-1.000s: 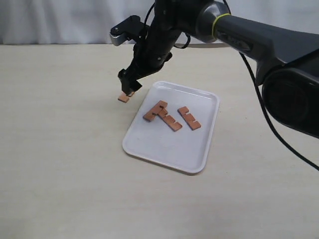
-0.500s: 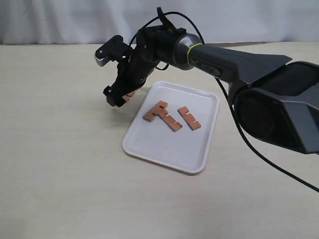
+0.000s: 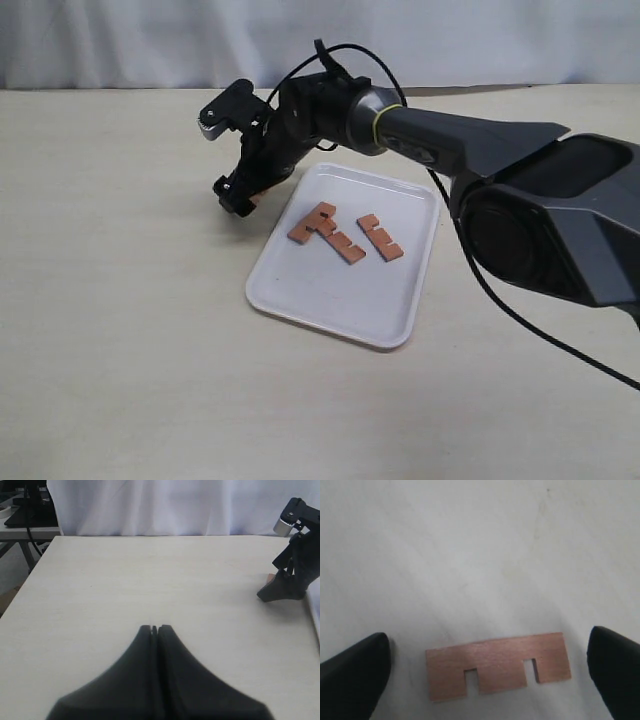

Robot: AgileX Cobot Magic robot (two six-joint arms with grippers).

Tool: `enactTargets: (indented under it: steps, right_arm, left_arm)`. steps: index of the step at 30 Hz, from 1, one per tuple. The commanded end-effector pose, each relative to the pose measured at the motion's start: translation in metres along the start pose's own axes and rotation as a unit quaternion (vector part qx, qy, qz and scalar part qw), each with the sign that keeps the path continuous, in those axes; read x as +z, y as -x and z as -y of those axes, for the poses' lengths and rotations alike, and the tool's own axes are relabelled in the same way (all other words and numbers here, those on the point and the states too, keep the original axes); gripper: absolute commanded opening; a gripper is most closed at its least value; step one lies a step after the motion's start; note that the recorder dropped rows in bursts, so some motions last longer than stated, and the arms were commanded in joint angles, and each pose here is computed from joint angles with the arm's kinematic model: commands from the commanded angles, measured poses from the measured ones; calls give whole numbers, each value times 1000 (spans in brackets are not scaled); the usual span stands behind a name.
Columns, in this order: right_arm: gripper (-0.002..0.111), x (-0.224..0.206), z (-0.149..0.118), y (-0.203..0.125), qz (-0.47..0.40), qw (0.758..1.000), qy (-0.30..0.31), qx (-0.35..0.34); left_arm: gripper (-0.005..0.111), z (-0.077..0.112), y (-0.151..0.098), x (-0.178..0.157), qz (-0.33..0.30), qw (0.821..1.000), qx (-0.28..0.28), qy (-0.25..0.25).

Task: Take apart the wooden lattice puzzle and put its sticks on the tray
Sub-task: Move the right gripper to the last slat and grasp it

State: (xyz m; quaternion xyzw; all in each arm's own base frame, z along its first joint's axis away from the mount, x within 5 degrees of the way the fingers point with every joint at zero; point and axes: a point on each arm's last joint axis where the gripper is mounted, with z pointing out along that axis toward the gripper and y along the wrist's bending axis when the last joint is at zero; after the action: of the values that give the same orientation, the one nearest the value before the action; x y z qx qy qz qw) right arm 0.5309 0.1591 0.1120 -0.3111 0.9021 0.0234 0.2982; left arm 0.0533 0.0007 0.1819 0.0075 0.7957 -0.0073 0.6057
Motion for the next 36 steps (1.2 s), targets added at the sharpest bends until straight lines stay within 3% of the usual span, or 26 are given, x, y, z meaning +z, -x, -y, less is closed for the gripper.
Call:
enactTargets:
  steps: [1,22,24,30,33,36]
  right_arm:
    - [110,0,11,-3,14,999,15,38]
    - [107,15,12,-17,5,999,41,29]
    - [96,15,12,-17,0,999,44,26]
    - [32,15,11,-19,-7,998,49,27]
    - [13,12,10,-16,-3,999,48,25]
    - [4,1,11,-8,6,998,52,31]
  left_arm:
    - [0,0,0,0,3,1000,2,-4]
    - [0,0,0,0,3,1000,2,-4]
    - [0,0,0,0,3,1000,2,-4]
    - [0,0,0,0,3,1000,2,-4]
    - [0,0,0,0,3,1000,2,-4]
    - [0,0,0,0,3,1000,2,-4]
